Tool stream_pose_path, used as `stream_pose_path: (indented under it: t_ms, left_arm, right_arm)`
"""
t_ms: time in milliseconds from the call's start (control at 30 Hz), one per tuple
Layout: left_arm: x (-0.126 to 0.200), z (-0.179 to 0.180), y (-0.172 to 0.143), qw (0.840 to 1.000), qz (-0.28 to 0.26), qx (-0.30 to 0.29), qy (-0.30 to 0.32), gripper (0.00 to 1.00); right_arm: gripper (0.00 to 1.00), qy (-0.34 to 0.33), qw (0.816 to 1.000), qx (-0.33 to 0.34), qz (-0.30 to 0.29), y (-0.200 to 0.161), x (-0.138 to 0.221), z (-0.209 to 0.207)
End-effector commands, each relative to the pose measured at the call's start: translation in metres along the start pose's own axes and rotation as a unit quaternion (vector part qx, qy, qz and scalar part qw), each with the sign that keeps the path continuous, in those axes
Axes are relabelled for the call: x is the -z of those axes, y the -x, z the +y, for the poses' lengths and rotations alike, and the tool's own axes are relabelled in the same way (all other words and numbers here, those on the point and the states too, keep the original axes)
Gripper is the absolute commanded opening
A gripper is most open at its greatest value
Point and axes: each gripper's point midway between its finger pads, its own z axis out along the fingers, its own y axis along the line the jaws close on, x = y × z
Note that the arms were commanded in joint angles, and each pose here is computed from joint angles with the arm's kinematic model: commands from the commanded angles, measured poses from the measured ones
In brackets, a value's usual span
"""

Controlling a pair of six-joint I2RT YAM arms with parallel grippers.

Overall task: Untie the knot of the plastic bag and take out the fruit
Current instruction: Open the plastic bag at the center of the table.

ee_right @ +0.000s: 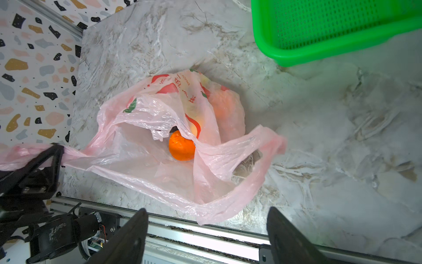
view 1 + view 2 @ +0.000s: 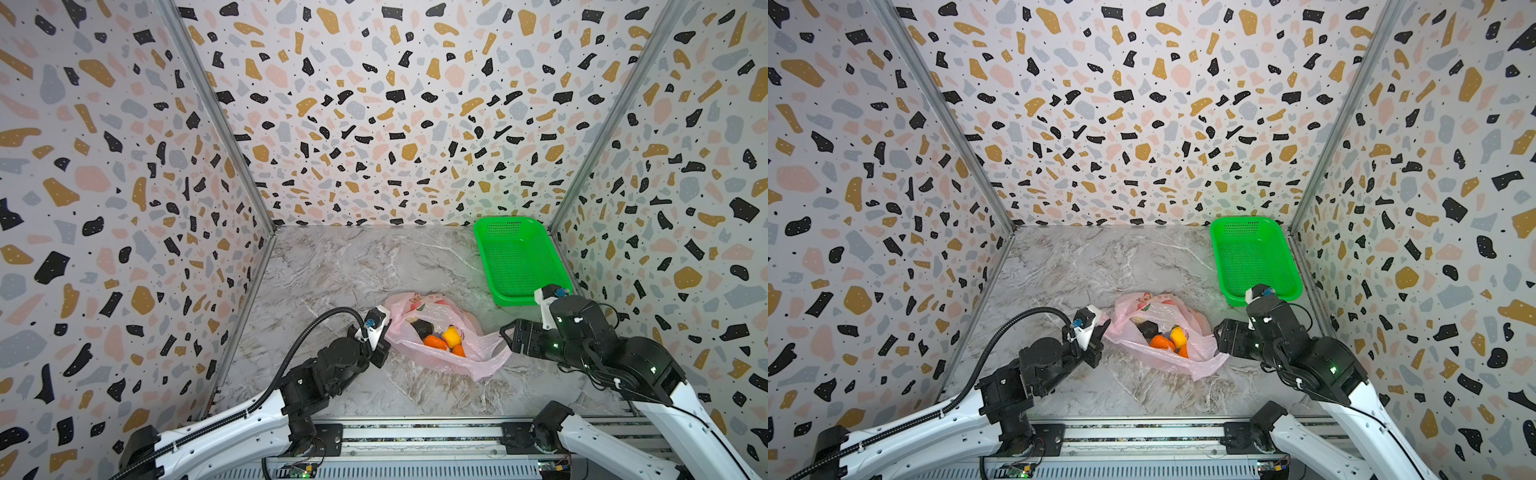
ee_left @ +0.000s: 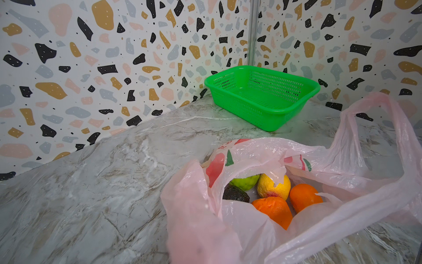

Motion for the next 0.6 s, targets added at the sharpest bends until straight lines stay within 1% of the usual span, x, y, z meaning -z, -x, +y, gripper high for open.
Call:
stream_pose_path:
  t_ms: [0, 33, 100, 200, 233, 333, 433, 567]
  left_arm:
    - [0.003, 0.003, 0.032, 0.999, -0.043, 0.01, 0.005, 0.0]
    - [0.004, 0.003, 0.034, 0.999, -0.045, 0.011, 0.004, 0.0]
    - [0.004, 0.004, 0.036, 0.999, -0.046, 0.015, 0.005, 0.0]
    - [0.006, 0.004, 0.038, 0.999, -0.044, 0.02, 0.004, 0.0]
    - [0.007, 0.004, 0.039, 0.999, -0.044, 0.022, 0.004, 0.0]
    - [0.01, 0.005, 0.038, 0.999, -0.041, 0.026, 0.003, 0.0]
    - [0.011, 0.006, 0.034, 0.999, -0.03, 0.025, 0.003, 0.0]
    - [0.015, 0.005, 0.033, 0.999, -0.023, 0.03, -0.002, 0.0]
  right_arm:
    - [0.82, 0.041, 0.996, 0.076, 0.017, 0.008, -0.014, 0.027]
    - [0.82, 0.065, 0.993, 0.094, 0.02, 0.008, -0.022, 0.038]
    - [0.82, 0.1, 0.989, 0.11, 0.015, 0.009, -0.037, 0.058]
    - [0.79, 0.152, 0.977, 0.148, 0.024, -0.004, -0.061, 0.092]
    - [0.78, 0.175, 0.971, 0.164, 0.021, -0.01, -0.069, 0.108]
    - [0.76, 0.209, 0.958, 0.195, 0.009, -0.025, -0.092, 0.141]
    - [0.72, 0.201, 0.957, 0.206, 0.04, -0.049, -0.125, 0.148]
    - [0.67, 0.188, 0.958, 0.204, 0.073, -0.077, -0.151, 0.143]
